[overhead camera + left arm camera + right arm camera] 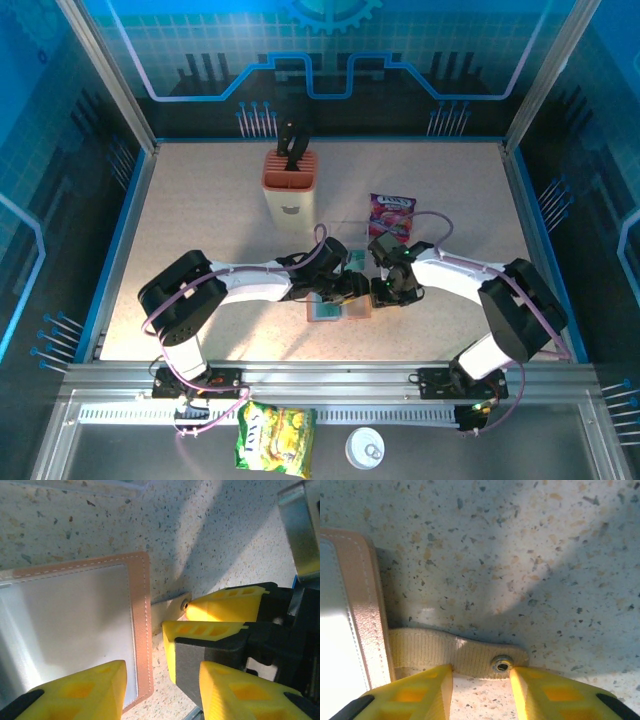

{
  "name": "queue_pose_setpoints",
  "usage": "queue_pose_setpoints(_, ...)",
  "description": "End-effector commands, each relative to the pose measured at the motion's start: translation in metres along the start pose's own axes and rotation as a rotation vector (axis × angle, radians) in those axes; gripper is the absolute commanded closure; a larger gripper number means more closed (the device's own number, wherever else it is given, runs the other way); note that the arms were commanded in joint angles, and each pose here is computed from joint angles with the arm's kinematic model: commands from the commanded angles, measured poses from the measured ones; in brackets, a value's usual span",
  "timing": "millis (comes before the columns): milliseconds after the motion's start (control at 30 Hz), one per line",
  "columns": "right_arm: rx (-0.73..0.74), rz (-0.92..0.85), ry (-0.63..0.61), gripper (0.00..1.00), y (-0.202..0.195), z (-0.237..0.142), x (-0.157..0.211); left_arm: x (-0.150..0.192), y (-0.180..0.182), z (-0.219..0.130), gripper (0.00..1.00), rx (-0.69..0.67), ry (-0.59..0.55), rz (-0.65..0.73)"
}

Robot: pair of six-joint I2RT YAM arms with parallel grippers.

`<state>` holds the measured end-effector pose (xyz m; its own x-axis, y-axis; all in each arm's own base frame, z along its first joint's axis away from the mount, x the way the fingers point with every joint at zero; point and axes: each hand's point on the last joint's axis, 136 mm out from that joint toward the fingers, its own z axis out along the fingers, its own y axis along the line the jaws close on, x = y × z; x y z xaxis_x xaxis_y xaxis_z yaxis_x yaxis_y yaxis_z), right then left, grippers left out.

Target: Take the credit cards out of the card holder

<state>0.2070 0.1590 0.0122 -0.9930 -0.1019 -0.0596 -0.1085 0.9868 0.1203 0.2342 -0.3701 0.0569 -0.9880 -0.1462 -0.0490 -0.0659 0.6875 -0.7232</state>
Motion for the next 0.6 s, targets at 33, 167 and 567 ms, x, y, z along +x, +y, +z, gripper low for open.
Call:
queue_pose_setpoints(33, 0.127, -0.025, 0.05, 0.6, -0.018, 0.008, 0.013, 0.008, 0.013, 0.002, 0.57, -0.042, 0.022, -0.017)
queue_pose_setpoints(167, 0.129, -0.031, 0.046, 0.56, -0.014, 0.003, 0.011, 0.011, 0.028, 0.004, 0.57, -0.094, 0.032, -0.04)
queue_pose_setpoints(567, 0.052, -0.03, -0.006, 0.47, 0.003, -0.02, 0.005, 0.015, 0.042, 0.007, 0.58, -0.131, 0.046, -0.056)
